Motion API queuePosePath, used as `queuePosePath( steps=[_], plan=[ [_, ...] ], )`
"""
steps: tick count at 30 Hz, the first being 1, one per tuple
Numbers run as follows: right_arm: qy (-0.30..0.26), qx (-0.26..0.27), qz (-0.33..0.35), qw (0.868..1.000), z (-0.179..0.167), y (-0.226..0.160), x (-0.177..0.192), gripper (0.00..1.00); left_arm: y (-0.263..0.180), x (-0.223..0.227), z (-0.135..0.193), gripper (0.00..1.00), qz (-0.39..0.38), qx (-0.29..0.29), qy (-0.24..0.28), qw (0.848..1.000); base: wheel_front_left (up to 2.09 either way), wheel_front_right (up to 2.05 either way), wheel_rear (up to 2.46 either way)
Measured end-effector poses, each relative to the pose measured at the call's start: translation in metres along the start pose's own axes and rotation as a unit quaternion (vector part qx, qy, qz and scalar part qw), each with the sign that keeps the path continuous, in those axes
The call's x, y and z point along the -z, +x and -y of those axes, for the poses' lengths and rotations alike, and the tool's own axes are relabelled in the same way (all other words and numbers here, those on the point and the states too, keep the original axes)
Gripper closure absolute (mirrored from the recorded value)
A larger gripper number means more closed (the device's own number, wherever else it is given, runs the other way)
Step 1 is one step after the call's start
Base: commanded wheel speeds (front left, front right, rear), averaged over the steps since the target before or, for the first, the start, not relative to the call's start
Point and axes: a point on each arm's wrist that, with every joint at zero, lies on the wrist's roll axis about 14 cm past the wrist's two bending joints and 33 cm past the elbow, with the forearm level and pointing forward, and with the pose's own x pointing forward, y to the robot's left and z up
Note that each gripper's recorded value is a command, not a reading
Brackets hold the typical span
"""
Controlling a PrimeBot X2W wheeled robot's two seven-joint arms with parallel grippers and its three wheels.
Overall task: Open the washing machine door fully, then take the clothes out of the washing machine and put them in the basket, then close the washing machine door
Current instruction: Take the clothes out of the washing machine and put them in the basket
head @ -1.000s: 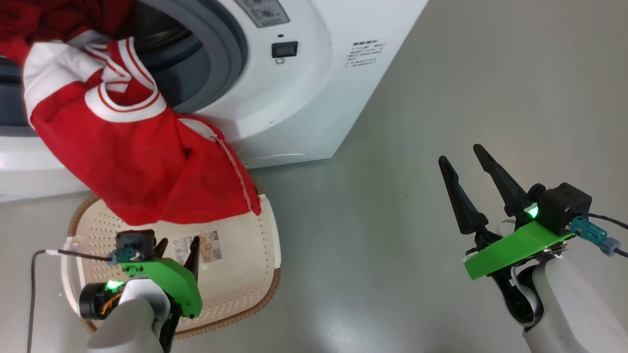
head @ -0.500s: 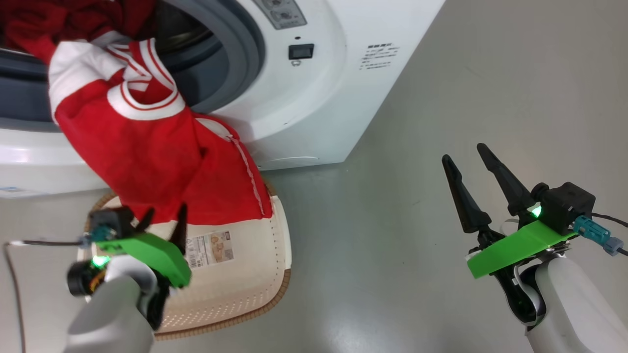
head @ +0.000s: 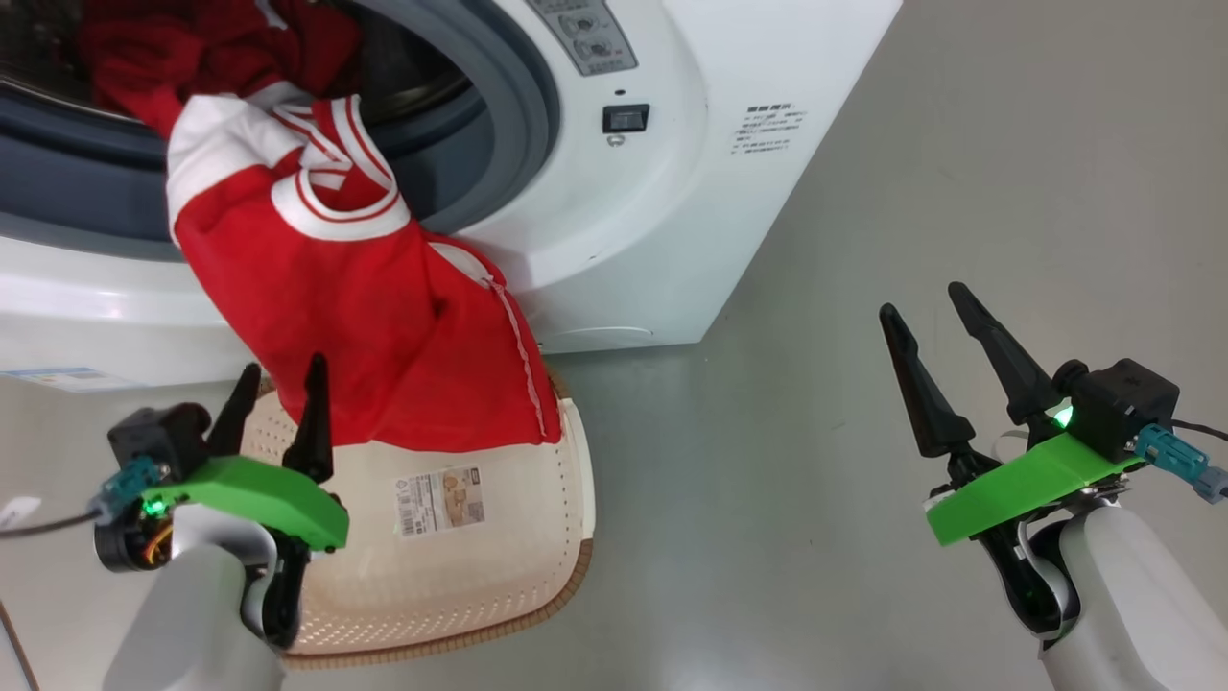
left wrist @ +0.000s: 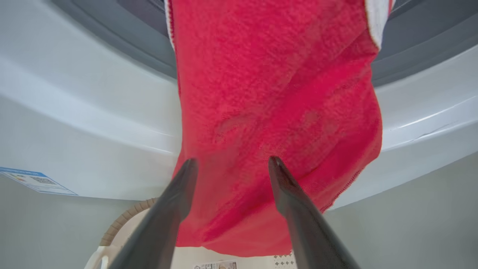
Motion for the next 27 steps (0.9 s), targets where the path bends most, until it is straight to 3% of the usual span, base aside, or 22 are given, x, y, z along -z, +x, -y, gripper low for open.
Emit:
queuePosePath(
  steps=[14, 27],
  plan=[
    [-0.001, -0.003, 0.001, 1.0, -0.004, -0.009, -0.003, 0.0, -0.04, -0.04, 0.0, 0.0, 0.096, -0.013, 0.038, 0.995, 0.0, 0.0, 0.0],
    [-0.003, -0.003, 0.003, 1.0, -0.004, -0.013, -0.007, 0.0, -0.075, -0.053, 0.005, 0.0, 0.138, -0.017, 0.046, 0.989, 0.0, 0.0, 0.0]
  ],
)
